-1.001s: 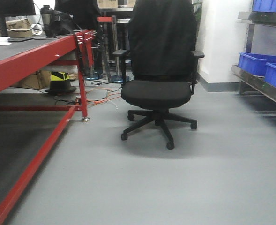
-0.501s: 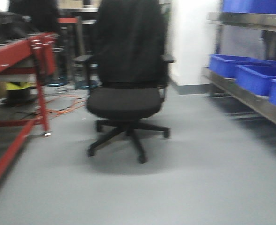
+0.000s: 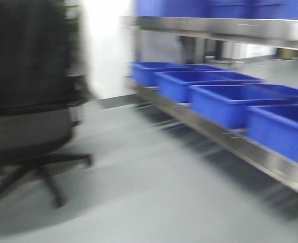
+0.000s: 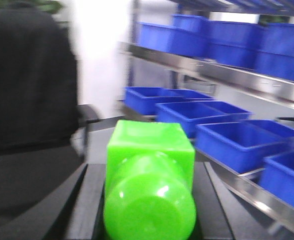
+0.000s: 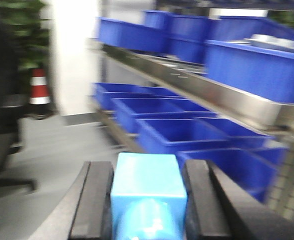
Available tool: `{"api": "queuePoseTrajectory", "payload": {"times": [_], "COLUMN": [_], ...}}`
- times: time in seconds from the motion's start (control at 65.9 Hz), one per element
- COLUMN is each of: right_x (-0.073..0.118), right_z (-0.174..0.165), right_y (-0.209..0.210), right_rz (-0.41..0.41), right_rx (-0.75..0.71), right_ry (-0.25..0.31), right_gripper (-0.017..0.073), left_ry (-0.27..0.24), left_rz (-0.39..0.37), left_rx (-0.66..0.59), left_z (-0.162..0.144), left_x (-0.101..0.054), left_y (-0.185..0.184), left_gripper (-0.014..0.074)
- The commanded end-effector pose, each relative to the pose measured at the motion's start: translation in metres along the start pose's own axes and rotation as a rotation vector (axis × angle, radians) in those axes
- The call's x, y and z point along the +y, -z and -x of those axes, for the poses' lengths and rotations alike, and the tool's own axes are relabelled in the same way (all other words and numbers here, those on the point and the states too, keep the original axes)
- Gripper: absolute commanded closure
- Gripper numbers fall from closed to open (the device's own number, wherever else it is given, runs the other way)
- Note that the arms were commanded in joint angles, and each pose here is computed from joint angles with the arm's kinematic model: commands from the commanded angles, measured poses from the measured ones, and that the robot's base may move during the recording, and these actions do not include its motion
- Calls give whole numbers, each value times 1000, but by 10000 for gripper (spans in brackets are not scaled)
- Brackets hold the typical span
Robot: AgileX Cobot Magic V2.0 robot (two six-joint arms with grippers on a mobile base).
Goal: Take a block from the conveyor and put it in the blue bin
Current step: 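Drive up to the shelf and hold both blocks over blue bins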
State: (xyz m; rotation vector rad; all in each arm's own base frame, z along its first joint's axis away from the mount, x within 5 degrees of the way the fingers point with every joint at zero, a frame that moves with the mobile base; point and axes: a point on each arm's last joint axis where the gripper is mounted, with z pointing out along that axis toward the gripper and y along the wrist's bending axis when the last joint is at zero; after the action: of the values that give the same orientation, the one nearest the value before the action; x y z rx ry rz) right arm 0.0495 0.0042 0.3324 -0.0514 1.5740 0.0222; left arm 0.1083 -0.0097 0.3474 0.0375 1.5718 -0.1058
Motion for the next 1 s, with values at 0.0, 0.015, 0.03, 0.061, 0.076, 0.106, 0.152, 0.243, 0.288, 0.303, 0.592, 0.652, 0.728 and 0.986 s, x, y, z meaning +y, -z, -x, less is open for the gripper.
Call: {"api": "queuePoseTrajectory", "payload": {"times": [0.0,0.015,0.03,0.061,0.076,0.106,0.152,0.243,0.288,0.303,0.592,0.652,0.728,0.986], "right_x": [0,0,0,0,0,0,0,0,0,0,0,0,0,0], "right_z": [1,1,1,1,1,1,1,1,1,1,1,1,1,1], "right_y": [1,1,1,1,1,1,1,1,1,1,1,1,1,1], "right_rz": [-5,-5,-5,-5,-5,-5,-5,-5,-5,-5,-5,-5,-5,-5], "right_rx": [-18,-18,-18,-18,-18,-18,-18,-18,-18,-18,-18,-18,-18,-18], "right_ry": [10,10,10,10,10,10,10,10,10,10,10,10,10,10], "right_gripper": [727,727,727,727,727,727,727,727,727,727,727,727,727,727], "left_ry": [-4,-4,-4,-4,-4,-4,-4,-4,-4,-4,-4,-4,-4,-4], "left_rz": [0,0,0,0,0,0,0,0,0,0,0,0,0,0], "left_rx": [-25,-25,-25,-25,-25,-25,-25,-25,-25,-25,-25,-25,-25,-25], "left_z": [2,2,2,2,2,2,2,2,2,2,2,2,2,2], "left_x": [0,0,0,0,0,0,0,0,0,0,0,0,0,0], "left_y": [1,1,1,1,1,1,1,1,1,1,1,1,1,1], "left_gripper": [694,694,694,694,694,694,694,694,694,694,694,694,694,694]}}
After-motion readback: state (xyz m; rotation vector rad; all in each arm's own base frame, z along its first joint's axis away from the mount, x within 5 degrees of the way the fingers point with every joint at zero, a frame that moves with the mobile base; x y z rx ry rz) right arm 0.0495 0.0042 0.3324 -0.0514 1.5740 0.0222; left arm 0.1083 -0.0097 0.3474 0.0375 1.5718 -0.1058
